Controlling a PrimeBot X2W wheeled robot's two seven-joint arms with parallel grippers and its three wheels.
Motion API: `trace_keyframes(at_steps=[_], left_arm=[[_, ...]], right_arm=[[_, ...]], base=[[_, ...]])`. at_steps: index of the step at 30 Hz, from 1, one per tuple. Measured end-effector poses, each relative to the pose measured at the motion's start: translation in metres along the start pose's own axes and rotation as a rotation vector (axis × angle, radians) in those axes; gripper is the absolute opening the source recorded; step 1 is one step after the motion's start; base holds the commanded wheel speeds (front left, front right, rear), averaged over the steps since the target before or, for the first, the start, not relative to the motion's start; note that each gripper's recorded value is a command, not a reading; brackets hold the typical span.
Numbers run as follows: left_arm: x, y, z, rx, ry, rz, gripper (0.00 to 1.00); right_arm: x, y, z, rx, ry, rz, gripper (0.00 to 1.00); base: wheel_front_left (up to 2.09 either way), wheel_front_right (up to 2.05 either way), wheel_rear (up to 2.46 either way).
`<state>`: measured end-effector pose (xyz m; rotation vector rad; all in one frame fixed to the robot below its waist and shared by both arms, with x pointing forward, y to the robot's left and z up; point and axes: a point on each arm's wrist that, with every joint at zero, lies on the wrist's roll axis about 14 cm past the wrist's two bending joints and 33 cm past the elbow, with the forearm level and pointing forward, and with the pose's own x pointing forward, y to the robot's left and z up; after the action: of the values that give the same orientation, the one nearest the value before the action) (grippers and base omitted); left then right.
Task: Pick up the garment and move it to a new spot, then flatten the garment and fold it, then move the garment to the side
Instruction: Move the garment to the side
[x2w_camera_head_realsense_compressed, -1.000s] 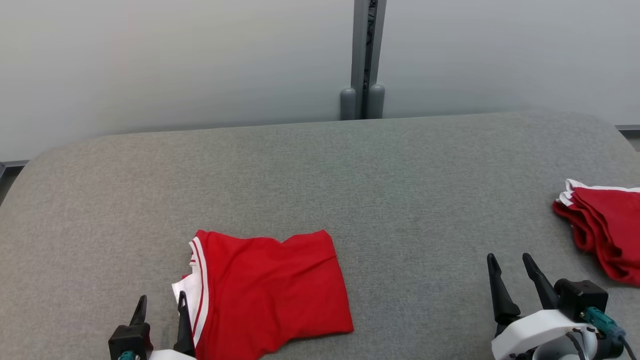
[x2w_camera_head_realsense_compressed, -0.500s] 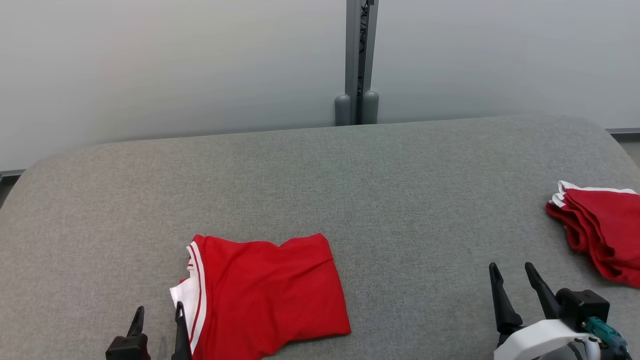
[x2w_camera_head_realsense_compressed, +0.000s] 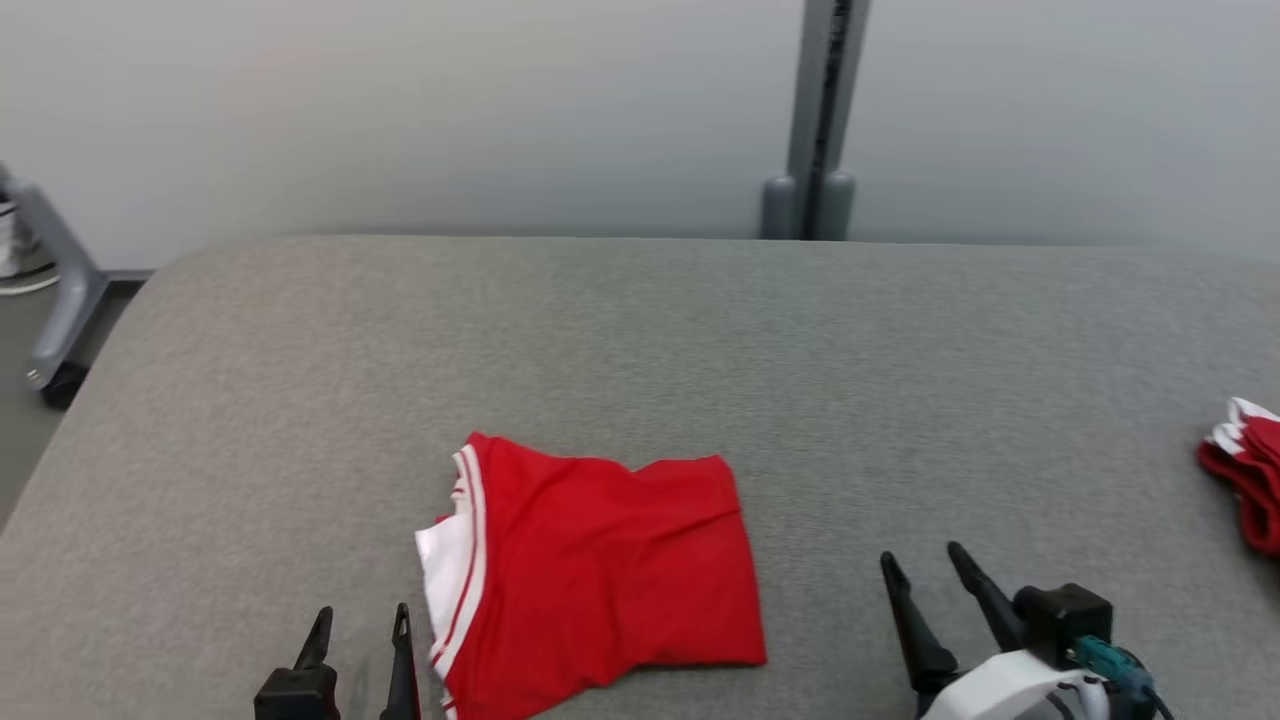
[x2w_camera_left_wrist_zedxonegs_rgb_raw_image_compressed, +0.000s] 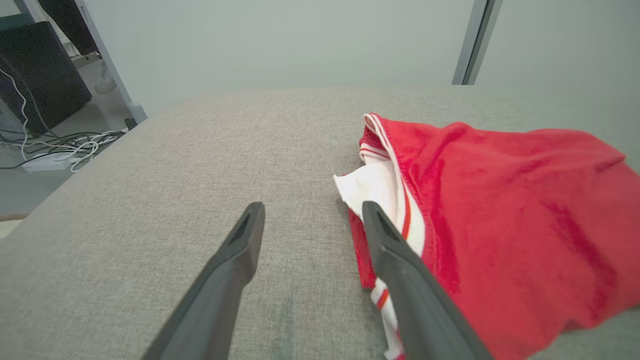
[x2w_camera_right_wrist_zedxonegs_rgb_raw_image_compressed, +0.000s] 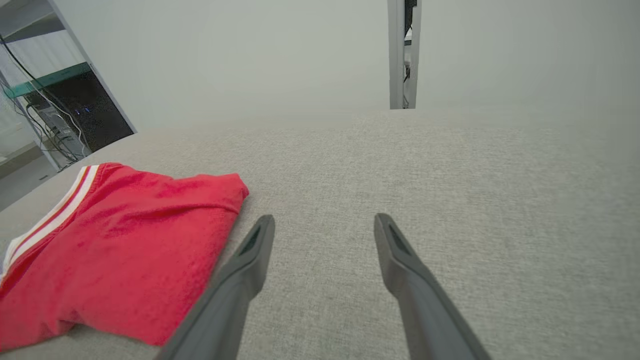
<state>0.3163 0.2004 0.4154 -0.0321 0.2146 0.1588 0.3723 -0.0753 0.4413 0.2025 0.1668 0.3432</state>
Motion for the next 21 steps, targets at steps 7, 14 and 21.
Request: trace_keyframes(at_steps=[7,14,21], left_arm=[[-0.015,0.027,-0.007,-0.013,0.014,0.083,1.0],[-0.035,0.057,-0.014,-0.02,0.032,0.189,1.0],[-0.036,0.06,-0.019,-0.023,0.05,0.204,1.0]], right_arm=[[0.035,0.052,-0.017,0.047,0.08,0.162,1.0],[0.056,0.084,-0.044,0.045,0.187,0.258,1.0],[0.057,0.087,-0.076,0.036,0.307,0.271,0.19]], base=[[0.0,0.0,0.0],[0.0,0.0,0.0],[0.0,0.0,0.0]])
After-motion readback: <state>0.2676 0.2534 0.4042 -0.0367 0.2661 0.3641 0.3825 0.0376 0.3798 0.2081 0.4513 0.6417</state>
